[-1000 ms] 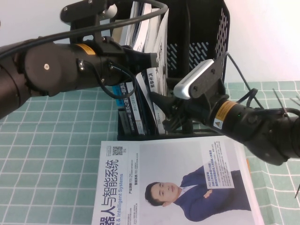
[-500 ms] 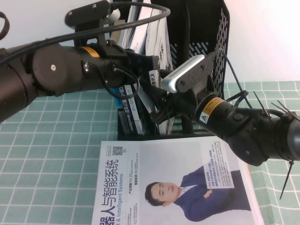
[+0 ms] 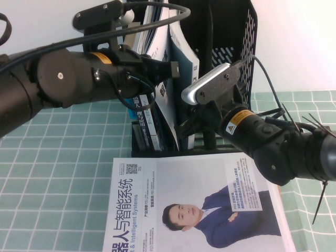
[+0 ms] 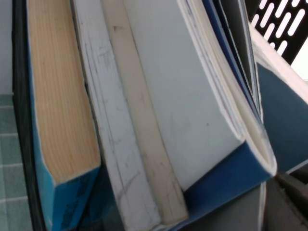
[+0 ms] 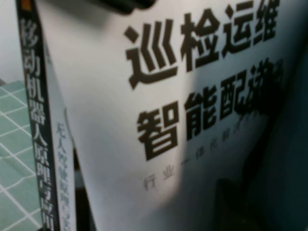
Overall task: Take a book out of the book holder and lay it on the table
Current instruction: Pick up the right side book from the book shelf
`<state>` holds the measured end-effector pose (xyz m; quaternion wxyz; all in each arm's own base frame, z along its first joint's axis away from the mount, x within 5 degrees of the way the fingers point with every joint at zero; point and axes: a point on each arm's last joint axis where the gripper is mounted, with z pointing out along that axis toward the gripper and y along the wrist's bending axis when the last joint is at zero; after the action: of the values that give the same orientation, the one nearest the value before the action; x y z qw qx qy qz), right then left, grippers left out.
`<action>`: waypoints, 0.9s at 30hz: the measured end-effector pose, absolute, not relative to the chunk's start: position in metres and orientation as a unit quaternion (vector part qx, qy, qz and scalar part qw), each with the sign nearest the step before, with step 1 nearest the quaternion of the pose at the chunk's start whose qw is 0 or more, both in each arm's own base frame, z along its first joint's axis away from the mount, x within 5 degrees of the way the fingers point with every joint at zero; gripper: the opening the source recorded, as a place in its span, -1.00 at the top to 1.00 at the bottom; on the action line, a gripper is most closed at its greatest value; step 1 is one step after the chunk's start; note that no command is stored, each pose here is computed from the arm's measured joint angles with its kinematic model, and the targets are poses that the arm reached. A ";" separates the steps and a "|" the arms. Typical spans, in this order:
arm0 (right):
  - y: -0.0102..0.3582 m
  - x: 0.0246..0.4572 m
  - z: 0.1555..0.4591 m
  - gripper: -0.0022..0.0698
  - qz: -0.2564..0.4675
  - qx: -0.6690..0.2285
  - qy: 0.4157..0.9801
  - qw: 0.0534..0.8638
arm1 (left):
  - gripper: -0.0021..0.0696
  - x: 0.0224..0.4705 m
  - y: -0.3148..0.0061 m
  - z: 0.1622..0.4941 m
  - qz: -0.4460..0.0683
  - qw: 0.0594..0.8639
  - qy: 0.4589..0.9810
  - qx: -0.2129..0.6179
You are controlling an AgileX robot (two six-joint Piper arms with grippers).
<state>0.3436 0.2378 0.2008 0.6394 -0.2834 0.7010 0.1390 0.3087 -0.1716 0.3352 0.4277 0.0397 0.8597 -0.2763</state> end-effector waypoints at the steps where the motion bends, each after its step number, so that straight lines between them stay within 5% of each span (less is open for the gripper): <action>1: 0.238 0.344 0.201 0.20 0.138 -0.284 0.701 0.640 | 0.95 0.309 -0.172 0.335 -0.277 0.429 0.859 0.039; 4: 0.237 0.344 0.201 0.58 0.139 -0.280 0.703 0.639 | 0.95 0.309 -0.172 0.335 -0.278 0.428 0.859 0.037; 19: 0.219 0.324 0.193 0.57 0.116 -0.171 0.683 0.700 | 0.95 0.304 -0.168 0.347 -0.284 0.448 0.847 0.035; 27: 0.217 0.319 0.217 0.57 0.125 -0.158 0.664 0.720 | 0.95 0.299 -0.164 0.365 -0.288 0.486 0.824 0.040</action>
<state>0.3192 0.2173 0.2168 0.7205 -0.1580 0.6635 0.1252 0.2990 -0.1641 0.3654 0.4859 0.0405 0.8241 -0.2882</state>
